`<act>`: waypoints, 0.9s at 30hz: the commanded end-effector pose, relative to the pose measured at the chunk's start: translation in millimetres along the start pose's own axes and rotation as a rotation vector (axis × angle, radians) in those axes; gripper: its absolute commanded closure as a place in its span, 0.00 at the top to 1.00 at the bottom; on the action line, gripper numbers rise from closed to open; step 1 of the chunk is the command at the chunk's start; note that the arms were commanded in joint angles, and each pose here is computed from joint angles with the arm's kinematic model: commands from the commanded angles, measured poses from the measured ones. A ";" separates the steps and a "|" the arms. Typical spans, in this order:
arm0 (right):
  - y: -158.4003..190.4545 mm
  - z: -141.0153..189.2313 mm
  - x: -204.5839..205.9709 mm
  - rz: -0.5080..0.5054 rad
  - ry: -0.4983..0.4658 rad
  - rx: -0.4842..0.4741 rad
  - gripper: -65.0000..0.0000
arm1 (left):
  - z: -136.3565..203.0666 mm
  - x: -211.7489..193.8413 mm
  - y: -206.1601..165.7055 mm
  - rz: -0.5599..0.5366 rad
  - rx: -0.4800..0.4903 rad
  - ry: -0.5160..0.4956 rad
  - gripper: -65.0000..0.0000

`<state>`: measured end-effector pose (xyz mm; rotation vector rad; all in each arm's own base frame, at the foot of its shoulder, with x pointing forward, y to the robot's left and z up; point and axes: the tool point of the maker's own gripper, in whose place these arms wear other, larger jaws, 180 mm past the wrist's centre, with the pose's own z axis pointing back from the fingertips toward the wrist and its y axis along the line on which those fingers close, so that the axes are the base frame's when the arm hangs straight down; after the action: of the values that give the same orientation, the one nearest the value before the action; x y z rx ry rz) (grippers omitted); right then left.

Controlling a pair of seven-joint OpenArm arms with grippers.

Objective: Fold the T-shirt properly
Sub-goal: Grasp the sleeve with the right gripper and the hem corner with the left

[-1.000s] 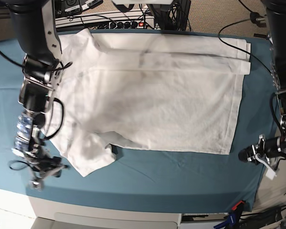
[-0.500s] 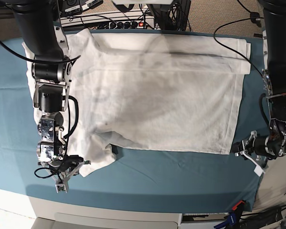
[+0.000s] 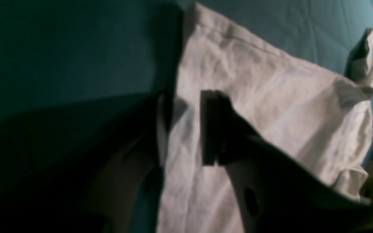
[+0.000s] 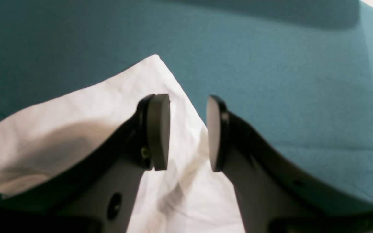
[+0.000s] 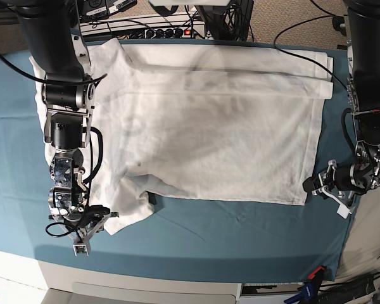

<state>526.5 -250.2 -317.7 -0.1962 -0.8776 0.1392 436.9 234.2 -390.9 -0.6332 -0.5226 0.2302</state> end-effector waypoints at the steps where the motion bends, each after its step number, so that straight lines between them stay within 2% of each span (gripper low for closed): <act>1: -12.0 7.2 35.0 -0.011 -0.088 -0.021 0.30 | 9.2 23.5 -10.1 -0.029 -0.023 -0.049 0.28; 7: -10.2 6.6 36.3 -0.009 -0.129 -0.019 0.30 | 10.2 30.8 -23.8 -0.045 -0.086 -0.077 0.28; 17: -5.4 1.4 9.2 0.028 -0.111 -0.024 0.30 | 5.1 43.2 -51.4 -0.086 -0.155 -0.100 0.28; 21: -5.1 1.0 6.6 0.027 -0.108 -0.024 0.30 | 1.0 42.0 -55.7 -0.085 -0.164 -0.102 0.18; 24: -4.9 1.0 6.7 0.027 -0.108 -0.024 0.30 | -0.2 41.8 -56.2 -0.088 -0.162 -0.101 0.02; 27: -7.7 1.0 5.7 0.051 -0.102 -0.041 0.30 | 0.1 42.5 -56.1 -0.088 -0.161 -0.105 0.00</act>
<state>513.2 -251.2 -341.8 -0.2324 -0.8997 0.1919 457.4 198.7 -366.0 -0.7456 -0.5960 0.1499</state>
